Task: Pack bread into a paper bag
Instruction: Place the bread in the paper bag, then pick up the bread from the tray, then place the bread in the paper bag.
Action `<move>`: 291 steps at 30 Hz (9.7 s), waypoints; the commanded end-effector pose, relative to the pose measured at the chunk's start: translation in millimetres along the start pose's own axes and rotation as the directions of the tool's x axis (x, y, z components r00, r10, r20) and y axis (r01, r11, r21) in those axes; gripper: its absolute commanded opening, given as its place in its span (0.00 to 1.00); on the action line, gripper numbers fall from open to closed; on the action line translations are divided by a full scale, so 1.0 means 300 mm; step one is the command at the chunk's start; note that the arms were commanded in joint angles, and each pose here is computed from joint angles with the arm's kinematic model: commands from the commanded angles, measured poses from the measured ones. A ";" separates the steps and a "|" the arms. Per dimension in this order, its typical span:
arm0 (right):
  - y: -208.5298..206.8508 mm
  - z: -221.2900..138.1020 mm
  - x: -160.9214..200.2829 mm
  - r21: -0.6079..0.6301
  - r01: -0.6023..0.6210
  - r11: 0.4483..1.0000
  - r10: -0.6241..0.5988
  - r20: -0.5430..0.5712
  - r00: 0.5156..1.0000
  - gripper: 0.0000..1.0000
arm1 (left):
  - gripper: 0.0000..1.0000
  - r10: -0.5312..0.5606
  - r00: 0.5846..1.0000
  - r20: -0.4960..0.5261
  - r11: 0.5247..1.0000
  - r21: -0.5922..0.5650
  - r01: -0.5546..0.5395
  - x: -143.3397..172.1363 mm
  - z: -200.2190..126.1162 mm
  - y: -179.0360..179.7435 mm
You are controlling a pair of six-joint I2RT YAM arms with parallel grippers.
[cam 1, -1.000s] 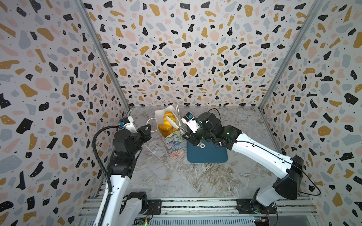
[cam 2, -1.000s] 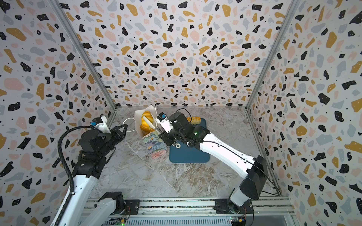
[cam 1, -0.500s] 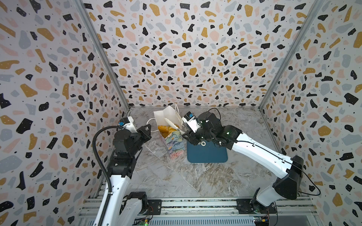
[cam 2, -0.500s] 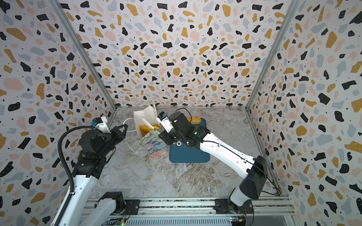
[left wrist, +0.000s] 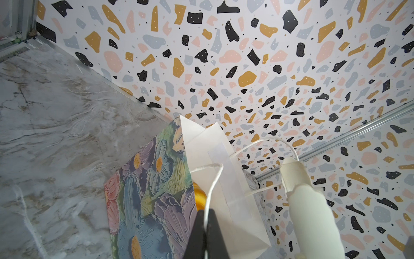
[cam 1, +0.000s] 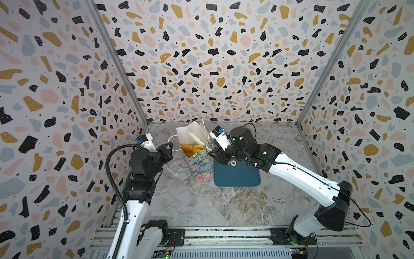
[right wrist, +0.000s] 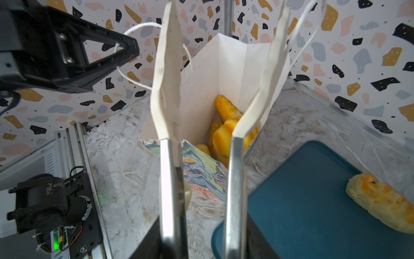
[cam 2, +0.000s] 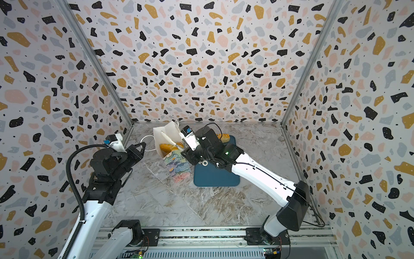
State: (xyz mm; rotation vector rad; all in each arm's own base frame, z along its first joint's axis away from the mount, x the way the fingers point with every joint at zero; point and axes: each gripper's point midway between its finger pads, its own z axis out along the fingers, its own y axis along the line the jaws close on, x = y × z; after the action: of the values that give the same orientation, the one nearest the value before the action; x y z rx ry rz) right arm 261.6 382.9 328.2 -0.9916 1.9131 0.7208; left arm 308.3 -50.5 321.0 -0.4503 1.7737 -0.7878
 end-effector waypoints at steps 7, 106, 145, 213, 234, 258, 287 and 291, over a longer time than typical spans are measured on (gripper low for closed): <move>0.020 -0.201 -0.161 0.038 0.078 0.996 -0.084 0.190 0.978 0.44 | 0.00 0.016 0.999 0.033 0.998 0.053 -0.018 -0.031 -0.013 -0.045; -1.116 -0.007 0.757 0.221 0.211 0.952 -0.062 -0.537 0.841 0.53 | 0.00 0.002 1.000 0.002 1.000 -0.002 -0.002 -0.014 0.039 0.007; -1.213 0.049 0.744 0.250 0.208 0.945 -0.041 -0.543 0.838 0.40 | 0.00 0.002 1.000 0.005 1.000 -0.005 -0.002 -0.028 0.048 0.002; -0.387 -0.226 0.358 0.320 -0.009 0.947 0.056 -0.138 0.989 0.29 | 0.00 0.012 1.000 0.016 0.998 0.061 -0.013 0.000 0.015 -0.018; -0.241 -0.323 -0.012 0.319 0.085 0.944 -0.098 0.025 0.995 0.28 | 0.00 0.011 1.000 0.009 0.996 0.093 -0.012 0.009 0.001 -0.037; 0.052 -0.252 -0.163 0.264 0.257 0.930 -0.277 0.040 0.960 0.28 | 0.00 0.021 1.000 0.013 0.996 0.084 -0.022 0.010 -0.012 -0.035; -0.029 -0.071 0.063 0.351 0.381 0.855 -0.294 -0.279 0.914 0.33 | 0.00 0.020 1.000 0.020 0.997 0.076 -0.022 0.011 -0.031 -0.033; -0.036 -0.065 0.063 0.360 0.388 0.848 -0.294 -0.290 0.911 0.38 | 0.00 0.020 1.000 0.023 0.997 0.076 -0.021 0.009 -0.032 -0.035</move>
State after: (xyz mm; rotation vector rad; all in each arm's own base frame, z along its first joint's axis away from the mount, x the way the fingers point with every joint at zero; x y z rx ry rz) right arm 253.1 359.1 294.6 -1.1959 1.9270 -0.0125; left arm 299.6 -57.4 321.9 -0.4074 1.7471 -0.8329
